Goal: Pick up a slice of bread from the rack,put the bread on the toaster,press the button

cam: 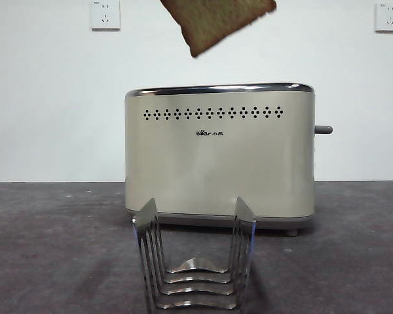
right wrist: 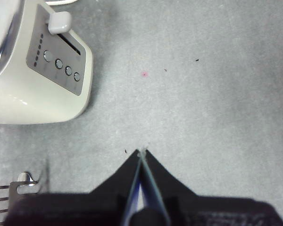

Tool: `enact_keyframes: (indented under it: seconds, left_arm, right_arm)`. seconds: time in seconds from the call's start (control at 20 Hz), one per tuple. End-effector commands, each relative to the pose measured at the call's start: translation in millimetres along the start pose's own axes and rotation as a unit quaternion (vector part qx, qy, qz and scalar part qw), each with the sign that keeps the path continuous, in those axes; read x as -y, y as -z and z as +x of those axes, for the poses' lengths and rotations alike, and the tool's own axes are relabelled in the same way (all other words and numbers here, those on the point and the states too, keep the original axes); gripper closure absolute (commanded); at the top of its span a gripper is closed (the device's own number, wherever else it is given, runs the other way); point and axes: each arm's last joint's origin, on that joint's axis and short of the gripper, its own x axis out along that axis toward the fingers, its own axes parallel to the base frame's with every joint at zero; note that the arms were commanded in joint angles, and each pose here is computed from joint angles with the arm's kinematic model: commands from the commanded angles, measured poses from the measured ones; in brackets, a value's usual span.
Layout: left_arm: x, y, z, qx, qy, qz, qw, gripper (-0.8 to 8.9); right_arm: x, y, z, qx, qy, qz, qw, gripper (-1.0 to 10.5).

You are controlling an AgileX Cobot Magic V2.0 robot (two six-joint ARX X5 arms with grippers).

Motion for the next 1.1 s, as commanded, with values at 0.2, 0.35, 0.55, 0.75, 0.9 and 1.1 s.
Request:
enact_keyframes:
  seconds: [0.2, 0.35, 0.55, 0.75, 0.9, 1.1]
  left_arm:
    - [-2, 1, 25, -0.008, 0.025, -0.014, 1.000, 8.23]
    - [-4, 5, 37, -0.016, 0.034, -0.018, 0.999, 8.23]
    - [-7, 15, 50, -0.030, 0.044, -0.028, 0.998, 8.23]
    - [-8, 20, 59, -0.038, 0.052, -0.019, 0.998, 8.23]
    - [-8, 22, 64, -0.041, 0.059, -0.016, 0.997, 8.23]
    - [-3, 23, 74, -0.051, 0.092, 0.004, 0.994, 8.23]
  right_arm:
    - [0, -1, -1, 0.005, 0.009, -0.004, 1.000, 9.5]
    - [1, -1, -1, 0.005, 0.016, -0.004, 1.000, 9.5]
    - [1, 0, -1, 0.004, 0.016, -0.004, 1.000, 9.5]
    - [1, -1, -1, 0.005, 0.017, -0.004, 1.000, 9.5]
    - [1, -1, -1, 0.007, 0.027, -0.005, 1.000, 9.5]
    - [2, -1, -1, 0.011, 0.037, -0.006, 0.999, 9.5]
